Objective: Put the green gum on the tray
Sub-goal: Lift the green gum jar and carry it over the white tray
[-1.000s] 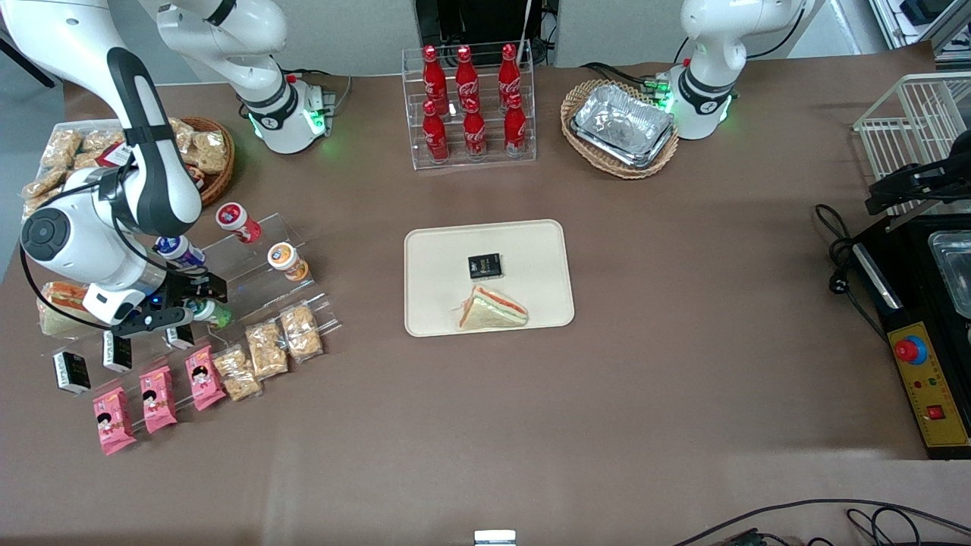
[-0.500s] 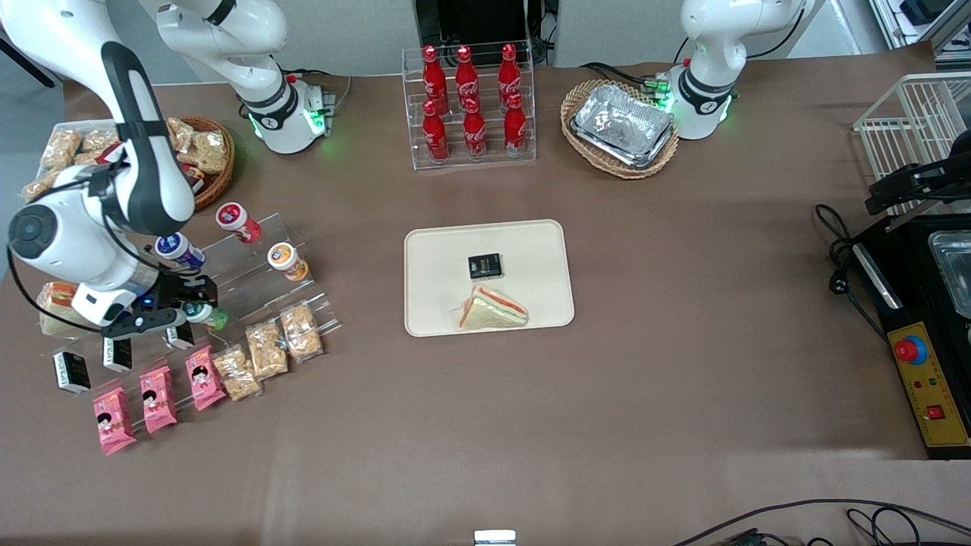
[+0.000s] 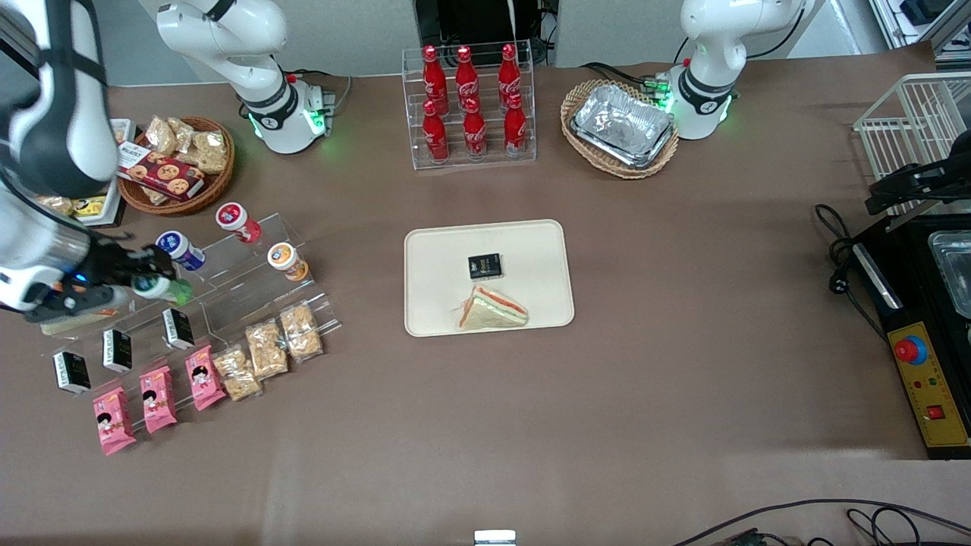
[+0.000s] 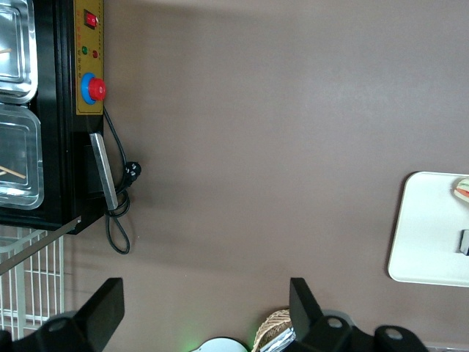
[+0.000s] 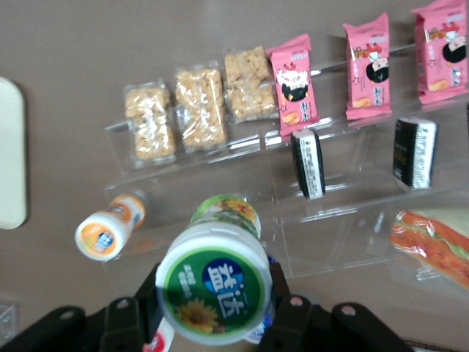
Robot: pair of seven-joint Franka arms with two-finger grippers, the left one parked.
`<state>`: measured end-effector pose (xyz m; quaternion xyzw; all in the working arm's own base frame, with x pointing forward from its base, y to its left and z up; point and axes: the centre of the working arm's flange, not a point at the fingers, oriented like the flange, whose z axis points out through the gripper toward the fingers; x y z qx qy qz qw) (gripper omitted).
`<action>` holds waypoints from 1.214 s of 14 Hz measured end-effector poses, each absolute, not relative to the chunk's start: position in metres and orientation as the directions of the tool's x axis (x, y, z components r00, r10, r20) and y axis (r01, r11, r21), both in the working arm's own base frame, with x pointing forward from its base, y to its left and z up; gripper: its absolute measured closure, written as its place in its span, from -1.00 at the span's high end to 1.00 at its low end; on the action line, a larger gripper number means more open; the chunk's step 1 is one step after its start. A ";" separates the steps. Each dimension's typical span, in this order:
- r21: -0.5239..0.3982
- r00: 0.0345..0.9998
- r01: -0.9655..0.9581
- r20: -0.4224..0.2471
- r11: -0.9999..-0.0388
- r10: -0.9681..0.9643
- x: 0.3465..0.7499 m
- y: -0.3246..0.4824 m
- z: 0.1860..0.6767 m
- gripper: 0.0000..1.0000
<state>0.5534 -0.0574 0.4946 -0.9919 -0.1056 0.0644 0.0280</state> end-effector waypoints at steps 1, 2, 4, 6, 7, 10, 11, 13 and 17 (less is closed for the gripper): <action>-0.076 0.969 0.197 -0.134 -0.977 0.206 0.551 -0.055 0.519 0.17; -0.091 0.971 0.180 -0.142 -0.980 0.191 0.548 -0.048 0.543 0.17; -0.122 0.977 0.109 -0.168 -0.986 0.129 0.542 -0.012 0.579 0.17; -0.102 0.981 0.041 -0.186 -0.994 0.059 0.535 0.057 0.593 0.17; -0.083 0.980 0.012 -0.195 -0.996 0.028 0.530 0.097 0.593 0.17; -0.043 0.981 -0.048 -0.188 -0.998 -0.039 0.508 0.207 0.569 0.17; -0.040 0.982 -0.064 -0.178 -0.997 -0.056 0.501 0.235 0.552 0.17; -0.041 0.983 -0.085 -0.164 -0.996 -0.077 0.486 0.278 0.512 0.17; -0.060 0.985 -0.100 -0.148 -0.993 -0.090 0.454 0.332 0.420 0.17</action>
